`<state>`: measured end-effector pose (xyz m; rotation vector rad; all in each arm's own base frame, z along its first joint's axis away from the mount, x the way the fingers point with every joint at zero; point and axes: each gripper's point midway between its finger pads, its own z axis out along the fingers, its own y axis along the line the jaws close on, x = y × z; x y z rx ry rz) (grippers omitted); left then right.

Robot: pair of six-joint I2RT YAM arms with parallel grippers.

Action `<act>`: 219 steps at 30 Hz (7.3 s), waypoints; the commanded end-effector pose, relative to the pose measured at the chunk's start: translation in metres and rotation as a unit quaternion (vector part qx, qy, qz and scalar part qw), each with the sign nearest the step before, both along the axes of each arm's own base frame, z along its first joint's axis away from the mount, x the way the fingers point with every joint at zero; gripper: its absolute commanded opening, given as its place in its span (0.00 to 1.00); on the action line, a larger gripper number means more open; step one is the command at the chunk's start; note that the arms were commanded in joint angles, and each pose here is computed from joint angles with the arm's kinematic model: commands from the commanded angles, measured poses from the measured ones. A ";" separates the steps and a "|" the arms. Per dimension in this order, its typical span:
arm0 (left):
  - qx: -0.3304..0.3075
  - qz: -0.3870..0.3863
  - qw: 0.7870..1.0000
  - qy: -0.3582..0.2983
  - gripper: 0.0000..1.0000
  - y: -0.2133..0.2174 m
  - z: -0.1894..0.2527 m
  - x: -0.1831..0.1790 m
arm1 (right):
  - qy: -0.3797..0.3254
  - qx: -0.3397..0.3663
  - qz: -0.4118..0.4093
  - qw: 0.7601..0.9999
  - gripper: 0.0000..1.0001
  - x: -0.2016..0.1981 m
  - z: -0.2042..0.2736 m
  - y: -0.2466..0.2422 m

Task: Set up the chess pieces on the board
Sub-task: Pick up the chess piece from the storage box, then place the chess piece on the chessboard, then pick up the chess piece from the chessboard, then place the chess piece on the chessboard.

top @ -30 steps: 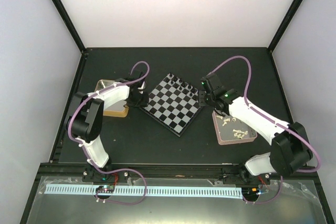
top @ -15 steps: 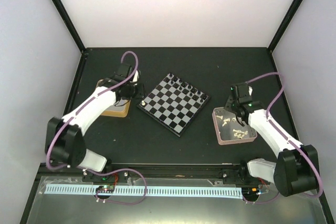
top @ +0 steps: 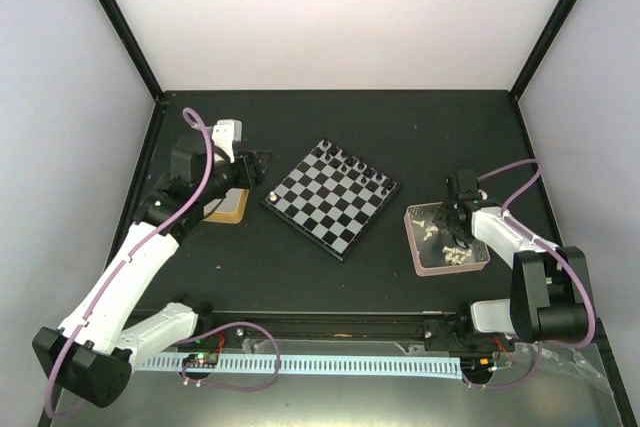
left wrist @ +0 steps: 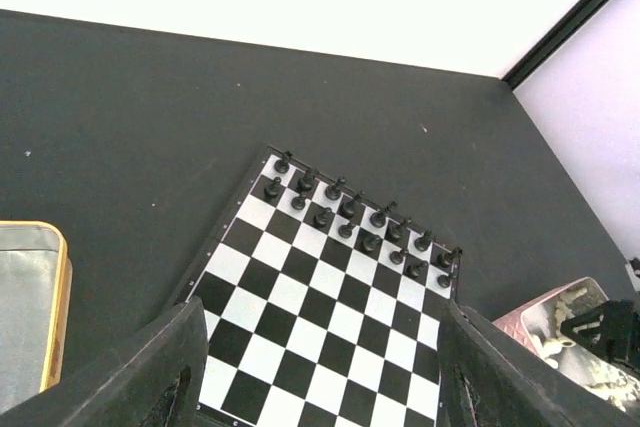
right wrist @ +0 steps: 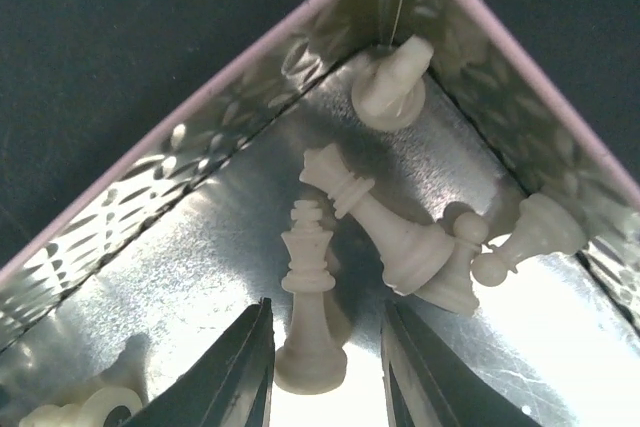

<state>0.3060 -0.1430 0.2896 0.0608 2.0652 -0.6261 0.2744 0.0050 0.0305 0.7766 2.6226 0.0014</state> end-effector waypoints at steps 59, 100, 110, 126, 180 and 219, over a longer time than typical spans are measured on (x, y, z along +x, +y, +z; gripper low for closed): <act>-0.133 -0.125 0.976 0.116 0.68 -0.076 -0.035 -0.011 | -0.324 0.054 0.475 0.816 0.09 0.011 0.088 0.280; -0.075 -0.085 0.986 0.125 0.68 -0.053 -0.061 -0.005 | -0.038 -0.001 0.427 0.904 0.25 -0.004 0.033 0.282; -0.068 -0.080 0.986 0.129 0.68 -0.049 -0.064 -0.009 | -0.011 0.004 0.430 0.903 0.23 -0.006 0.034 0.289; -0.055 -0.073 0.987 0.132 0.69 -0.044 -0.068 -0.009 | 0.004 0.002 0.438 0.899 0.26 0.000 0.031 0.300; -0.063 0.208 0.976 -0.014 0.72 0.074 -0.030 -0.029 | 0.020 -0.023 0.503 0.864 0.14 -0.002 0.035 0.381; -0.060 0.202 0.978 -0.005 0.74 0.071 -0.035 -0.027 | 0.054 -0.045 0.489 0.870 0.15 -0.013 0.025 0.359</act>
